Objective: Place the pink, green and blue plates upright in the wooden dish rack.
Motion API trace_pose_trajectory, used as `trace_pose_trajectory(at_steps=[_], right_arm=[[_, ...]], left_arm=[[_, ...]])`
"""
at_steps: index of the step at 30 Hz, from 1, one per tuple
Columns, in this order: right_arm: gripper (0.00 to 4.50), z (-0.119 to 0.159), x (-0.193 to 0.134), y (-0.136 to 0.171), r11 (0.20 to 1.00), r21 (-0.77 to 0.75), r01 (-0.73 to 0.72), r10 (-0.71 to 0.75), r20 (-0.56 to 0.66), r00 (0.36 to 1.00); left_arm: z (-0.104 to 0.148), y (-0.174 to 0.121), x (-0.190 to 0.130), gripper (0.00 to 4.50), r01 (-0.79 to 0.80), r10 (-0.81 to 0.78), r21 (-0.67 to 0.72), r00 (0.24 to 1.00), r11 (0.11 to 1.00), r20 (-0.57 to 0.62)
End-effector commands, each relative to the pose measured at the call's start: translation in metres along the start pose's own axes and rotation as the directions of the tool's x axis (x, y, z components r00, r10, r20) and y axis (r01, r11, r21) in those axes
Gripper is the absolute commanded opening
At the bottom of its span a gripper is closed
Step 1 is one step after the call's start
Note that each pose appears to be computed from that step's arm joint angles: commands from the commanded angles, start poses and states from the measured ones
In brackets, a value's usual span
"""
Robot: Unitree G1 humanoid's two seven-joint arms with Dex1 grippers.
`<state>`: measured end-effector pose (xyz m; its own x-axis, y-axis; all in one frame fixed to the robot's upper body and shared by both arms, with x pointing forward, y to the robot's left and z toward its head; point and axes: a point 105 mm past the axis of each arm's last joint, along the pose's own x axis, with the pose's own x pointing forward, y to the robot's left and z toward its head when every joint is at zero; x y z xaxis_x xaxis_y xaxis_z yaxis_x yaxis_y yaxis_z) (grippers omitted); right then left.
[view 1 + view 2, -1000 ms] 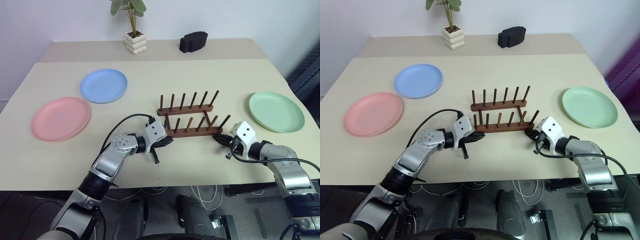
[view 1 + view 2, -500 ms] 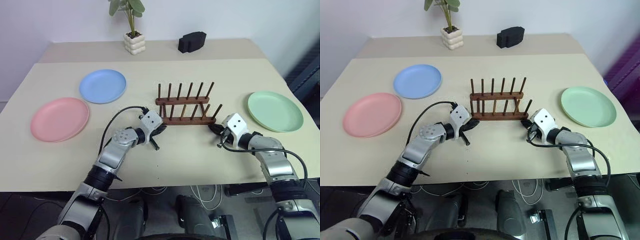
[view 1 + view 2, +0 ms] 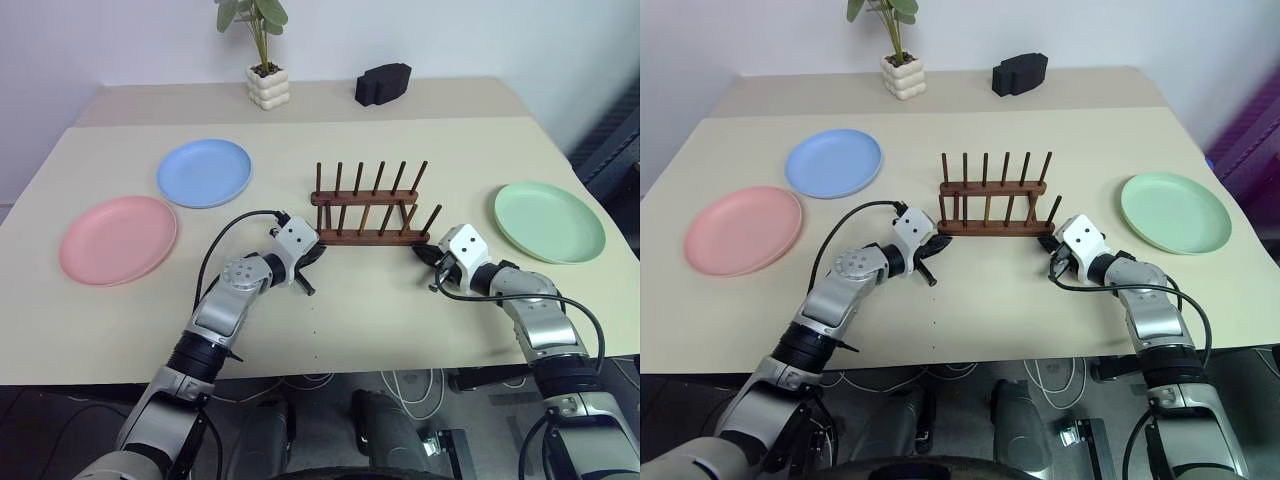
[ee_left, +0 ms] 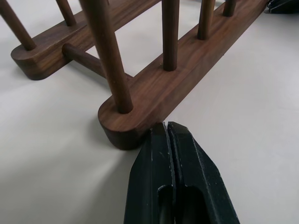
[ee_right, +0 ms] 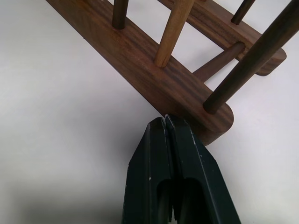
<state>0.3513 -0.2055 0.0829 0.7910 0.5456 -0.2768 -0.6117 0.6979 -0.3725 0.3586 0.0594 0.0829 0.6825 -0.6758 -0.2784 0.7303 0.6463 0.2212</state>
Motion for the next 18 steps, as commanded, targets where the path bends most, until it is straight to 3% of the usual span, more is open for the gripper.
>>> trace_pose_trajectory(at_steps=[1, 5, 7, 10, 12, 16, 18], right_arm=[[0.02, 0.009, -0.001, 0.000, 1.000, -0.017, -0.013, 0.014, 0.031, 0.999], [0.02, 0.028, -0.013, 0.012, 0.994, 0.009, -0.110, 0.109, 0.104, 0.989], [0.00, 0.042, -0.025, 0.028, 0.974, 0.009, -0.226, 0.223, 0.133, 0.966], [0.00, 0.050, -0.032, 0.042, 0.952, -0.009, -0.306, 0.305, 0.119, 0.945], [0.00, 0.055, -0.034, 0.046, 0.945, -0.019, -0.327, 0.327, 0.115, 0.938], [0.00, 0.069, -0.031, 0.050, 0.933, -0.058, -0.356, 0.360, 0.130, 0.924], [0.00, 0.071, -0.028, 0.051, 0.929, -0.064, -0.365, 0.370, 0.132, 0.920]], left_arm=[[-0.010, 0.001, -0.009, 0.00, -0.001, 0.002, 0.008, 0.999, 1.000, -0.035], [0.009, 0.004, -0.026, 0.00, 0.012, -0.014, 0.044, 0.998, 0.999, 0.058], [0.030, 0.029, -0.052, 0.25, -0.069, 0.069, -0.004, 0.985, 0.998, 0.159], [0.039, 0.050, -0.082, 1.24, -0.126, 0.131, -0.034, 0.971, 0.991, 0.198], [0.039, 0.062, -0.099, 2.24, -0.173, 0.179, -0.049, 0.966, 0.984, 0.185], [0.038, 0.116, -0.154, 4.23, -0.428, 0.444, -0.130, 0.887, 0.894, 0.125], [0.036, 0.136, -0.175, 4.44, -0.546, 0.564, -0.178, 0.823, 0.819, 0.068]])
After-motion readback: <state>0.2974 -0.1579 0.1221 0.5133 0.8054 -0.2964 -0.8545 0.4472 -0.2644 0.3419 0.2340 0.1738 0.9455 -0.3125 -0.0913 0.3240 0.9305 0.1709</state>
